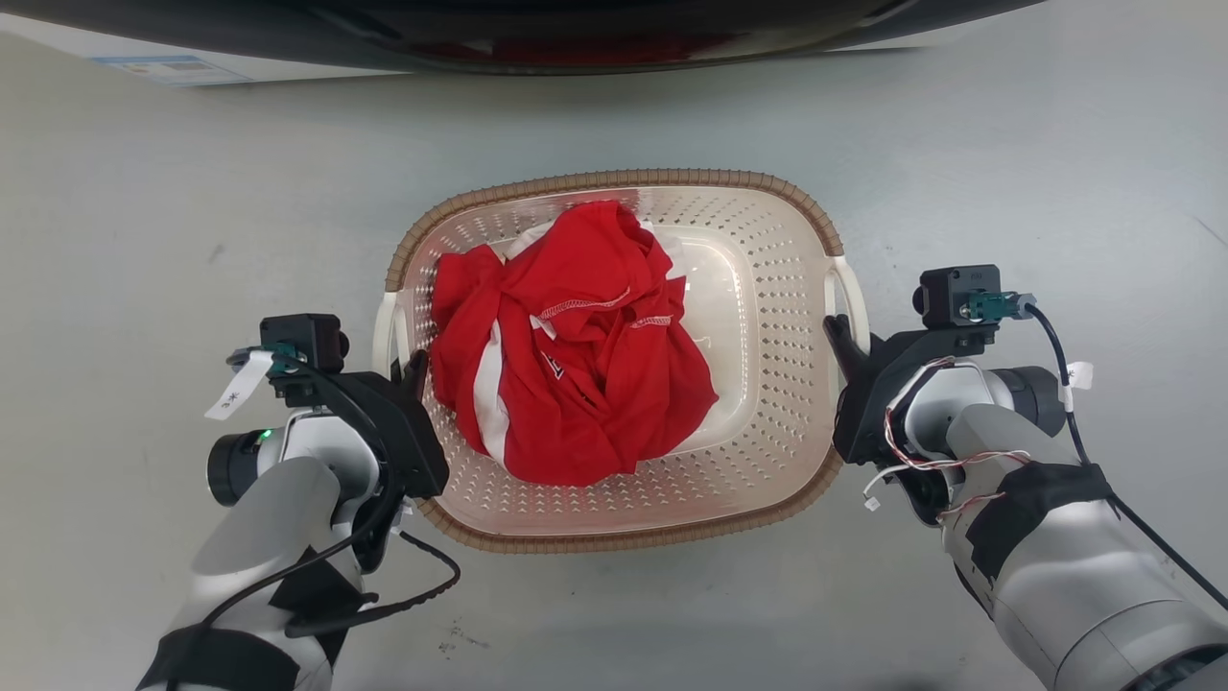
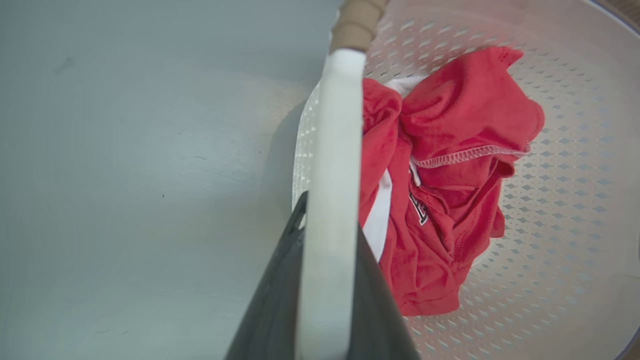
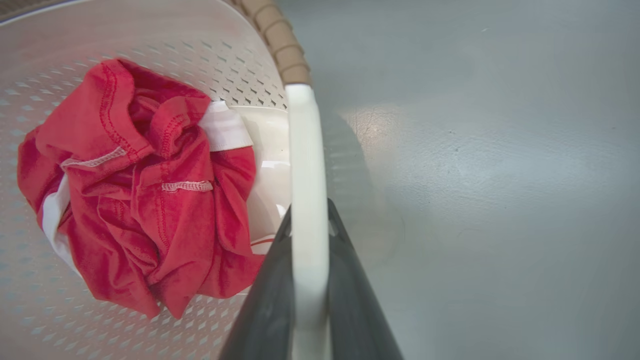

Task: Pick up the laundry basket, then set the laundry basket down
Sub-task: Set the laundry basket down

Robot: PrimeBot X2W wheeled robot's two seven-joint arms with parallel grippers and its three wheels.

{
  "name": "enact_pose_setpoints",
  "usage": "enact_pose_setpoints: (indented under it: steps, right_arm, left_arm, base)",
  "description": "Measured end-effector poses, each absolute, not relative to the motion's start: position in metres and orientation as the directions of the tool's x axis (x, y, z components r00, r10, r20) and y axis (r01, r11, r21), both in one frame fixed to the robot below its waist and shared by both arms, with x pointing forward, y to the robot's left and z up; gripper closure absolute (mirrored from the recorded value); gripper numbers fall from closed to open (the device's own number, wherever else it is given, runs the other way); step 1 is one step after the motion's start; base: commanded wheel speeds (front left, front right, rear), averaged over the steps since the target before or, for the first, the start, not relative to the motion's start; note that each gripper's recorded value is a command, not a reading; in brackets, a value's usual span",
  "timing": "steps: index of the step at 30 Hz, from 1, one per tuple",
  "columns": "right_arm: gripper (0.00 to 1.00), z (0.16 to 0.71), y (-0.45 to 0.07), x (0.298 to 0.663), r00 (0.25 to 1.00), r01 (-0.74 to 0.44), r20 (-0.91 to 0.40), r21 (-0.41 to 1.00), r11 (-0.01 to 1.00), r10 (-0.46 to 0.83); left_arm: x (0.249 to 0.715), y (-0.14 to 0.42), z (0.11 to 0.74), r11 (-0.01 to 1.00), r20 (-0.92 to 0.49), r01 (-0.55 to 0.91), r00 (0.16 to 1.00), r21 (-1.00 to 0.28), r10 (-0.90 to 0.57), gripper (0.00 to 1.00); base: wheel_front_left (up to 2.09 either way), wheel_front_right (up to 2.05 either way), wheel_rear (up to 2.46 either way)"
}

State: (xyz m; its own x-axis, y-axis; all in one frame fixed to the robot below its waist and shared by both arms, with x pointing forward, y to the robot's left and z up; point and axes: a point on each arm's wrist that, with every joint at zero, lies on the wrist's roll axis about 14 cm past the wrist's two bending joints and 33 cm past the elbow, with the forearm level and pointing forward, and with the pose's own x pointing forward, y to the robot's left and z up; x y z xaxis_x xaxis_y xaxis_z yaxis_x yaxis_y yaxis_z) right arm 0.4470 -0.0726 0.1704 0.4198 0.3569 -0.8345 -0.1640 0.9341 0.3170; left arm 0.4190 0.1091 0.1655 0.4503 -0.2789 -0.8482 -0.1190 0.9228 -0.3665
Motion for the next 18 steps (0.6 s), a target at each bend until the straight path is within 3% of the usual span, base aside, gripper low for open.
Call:
enact_pose_setpoints:
  steps: [12, 13, 14, 15, 18]
  right_arm:
    - [0.97, 0.17, -0.074, 0.451, 0.457, -0.173, -0.818, 0.305, 0.936, 0.351]
    - [0.54, 0.171, -0.074, 0.453, 0.464, -0.174, -0.813, 0.305, 0.936, 0.351]
    - [0.14, 0.172, -0.075, 0.454, 0.469, -0.174, -0.811, 0.304, 0.937, 0.35]
    - [0.0, 0.173, -0.075, 0.455, 0.477, -0.172, -0.807, 0.304, 0.937, 0.349]
    - [0.0, 0.176, -0.076, 0.459, 0.498, -0.174, -0.794, 0.301, 0.938, 0.347]
  left_arm:
    - [0.419, 0.106, 0.165, 0.924, -0.839, -0.109, 0.469, -0.366, -0.277, 0.98]
    - [0.42, 0.106, 0.166, 0.925, -0.836, -0.105, 0.475, -0.365, -0.276, 0.5]
    - [0.422, 0.106, 0.167, 0.924, -0.83, -0.105, 0.485, -0.368, -0.276, 0.25]
    - [0.424, 0.105, 0.168, 0.922, -0.825, -0.1, 0.489, -0.375, -0.283, 0.0]
    - [0.427, 0.104, 0.171, 0.921, -0.817, -0.094, 0.501, -0.378, -0.284, 0.0]
  base:
    - [0.0, 0.0, 0.0]
    - [0.0, 0.0, 0.0]
    - [0.0, 0.0, 0.0]
    - [0.0, 0.0, 0.0]
    - [0.0, 0.0, 0.0]
